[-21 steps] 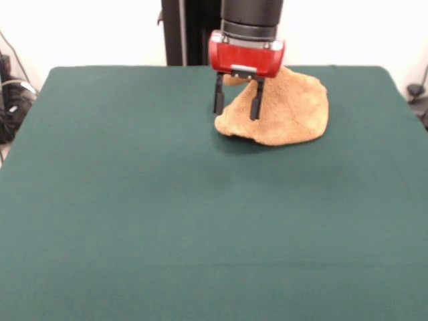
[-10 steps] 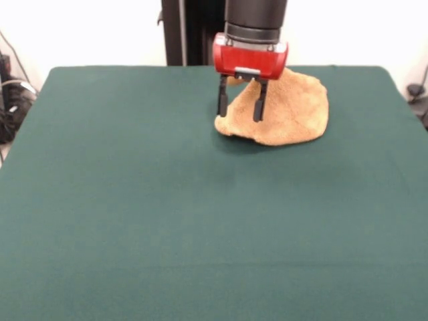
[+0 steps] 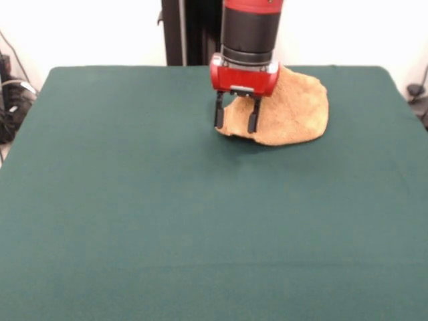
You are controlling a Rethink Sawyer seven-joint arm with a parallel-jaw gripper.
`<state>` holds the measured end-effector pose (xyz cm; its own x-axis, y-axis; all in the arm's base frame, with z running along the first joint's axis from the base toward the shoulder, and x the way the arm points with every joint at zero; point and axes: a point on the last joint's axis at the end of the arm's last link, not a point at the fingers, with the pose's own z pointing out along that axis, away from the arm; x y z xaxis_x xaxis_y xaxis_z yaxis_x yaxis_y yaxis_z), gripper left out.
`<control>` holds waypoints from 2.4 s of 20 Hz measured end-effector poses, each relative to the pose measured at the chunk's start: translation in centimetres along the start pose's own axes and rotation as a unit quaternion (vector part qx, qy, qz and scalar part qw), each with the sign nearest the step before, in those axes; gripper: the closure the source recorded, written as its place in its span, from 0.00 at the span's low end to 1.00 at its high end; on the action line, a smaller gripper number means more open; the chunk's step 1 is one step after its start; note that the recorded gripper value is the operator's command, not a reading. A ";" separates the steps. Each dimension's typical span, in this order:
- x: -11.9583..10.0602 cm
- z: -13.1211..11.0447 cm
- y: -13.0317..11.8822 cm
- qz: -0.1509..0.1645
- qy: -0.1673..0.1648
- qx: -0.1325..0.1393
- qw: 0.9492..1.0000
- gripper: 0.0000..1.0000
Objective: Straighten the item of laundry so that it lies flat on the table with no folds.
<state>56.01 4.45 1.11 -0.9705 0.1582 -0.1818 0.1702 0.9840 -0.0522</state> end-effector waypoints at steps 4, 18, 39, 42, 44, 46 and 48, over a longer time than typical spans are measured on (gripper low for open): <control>0.9 0.8 0.1 -0.004 0.010 0.000 1.000 0.00; 4.8 0.0 3.5 -0.036 0.033 -0.005 0.999 0.00; 7.4 -1.9 5.2 -0.044 0.035 -0.008 0.998 0.00; 7.4 -1.9 5.1 -0.041 0.033 -0.008 0.999 0.00; 7.4 -1.9 5.1 -0.040 0.033 -0.008 0.999 0.00; 7.6 -1.9 5.1 -0.037 0.035 -0.007 0.999 0.00; 7.9 -1.8 5.1 -0.033 0.037 -0.007 0.999 0.00</control>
<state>48.89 10.85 1.17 -0.9895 0.0987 -0.1054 0.1042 0.9934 -0.0483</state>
